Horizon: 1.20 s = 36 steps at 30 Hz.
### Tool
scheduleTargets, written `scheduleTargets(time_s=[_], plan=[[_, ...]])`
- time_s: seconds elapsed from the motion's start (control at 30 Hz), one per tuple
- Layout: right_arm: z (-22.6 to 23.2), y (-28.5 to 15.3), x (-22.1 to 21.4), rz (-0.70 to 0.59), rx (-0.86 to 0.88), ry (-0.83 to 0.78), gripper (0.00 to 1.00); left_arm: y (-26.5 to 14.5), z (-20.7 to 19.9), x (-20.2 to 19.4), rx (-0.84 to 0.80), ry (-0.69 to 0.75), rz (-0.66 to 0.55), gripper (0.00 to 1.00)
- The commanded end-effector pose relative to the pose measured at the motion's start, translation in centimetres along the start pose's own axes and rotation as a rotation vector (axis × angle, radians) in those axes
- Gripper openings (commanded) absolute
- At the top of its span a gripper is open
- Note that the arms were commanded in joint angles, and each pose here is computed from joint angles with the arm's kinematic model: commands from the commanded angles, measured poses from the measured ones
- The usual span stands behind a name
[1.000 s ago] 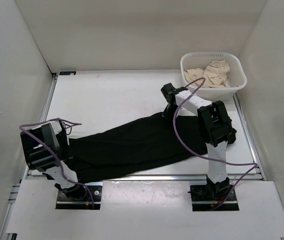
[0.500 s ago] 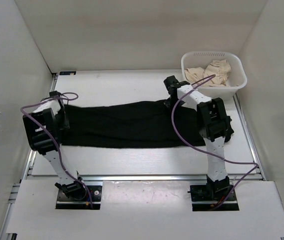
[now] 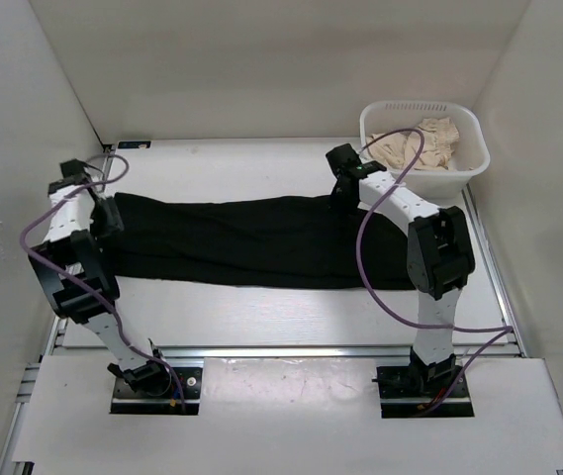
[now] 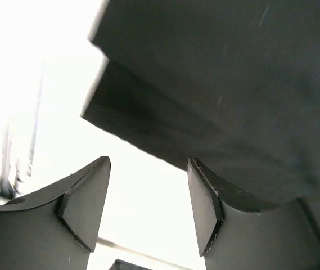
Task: Fold and stack the trousers
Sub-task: Fold the trousers
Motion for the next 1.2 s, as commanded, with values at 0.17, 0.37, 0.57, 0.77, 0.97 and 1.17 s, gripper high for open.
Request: scheduleTargets(time_s=[0.17, 0.37, 0.57, 0.77, 0.97, 1.17], plan=[[-2.4, -1.3, -1.1, 0.003, -0.025, -0.113, 0.49, -0.4, 0.6, 7.5, -0.051, -0.086, -0.276, 0.75], [-6.4, -1.7, -1.9, 0.021, -0.133, -0.079, 0.51, 3.9, 1.6, 9.9, -0.038, -0.117, -0.23, 0.76], [-8.4, -2.6, -3.8, 0.04, -0.192, -0.08, 0.51, 6.5, 1.0, 10.6, -0.053, -0.112, -0.194, 0.76], [-9.3, -3.0, -4.3, 0.032, -0.227, -0.061, 0.51, 8.5, 2.3, 7.7, -0.02, -0.128, -0.108, 0.57], [-9.7, -3.5, -4.0, 0.014, -0.26, -0.064, 0.51, 6.9, 2.9, 7.4, -0.022, -0.138, -0.114, 0.14], [-10.2, -3.0, -4.9, 0.033, -0.272, -0.062, 0.51, 3.7, 3.9, 8.8, 0.035, -0.148, -0.178, 0.14]])
Point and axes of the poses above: each gripper's point midway between its finger pads, its own y axis out along the fingers, its own z axis along the line the jaws close on, x = y × z, the point moved 4 cm from there along -y, back along the fingers, and after that the axes turned 11 degrees about -y, right-handed, at the moved point
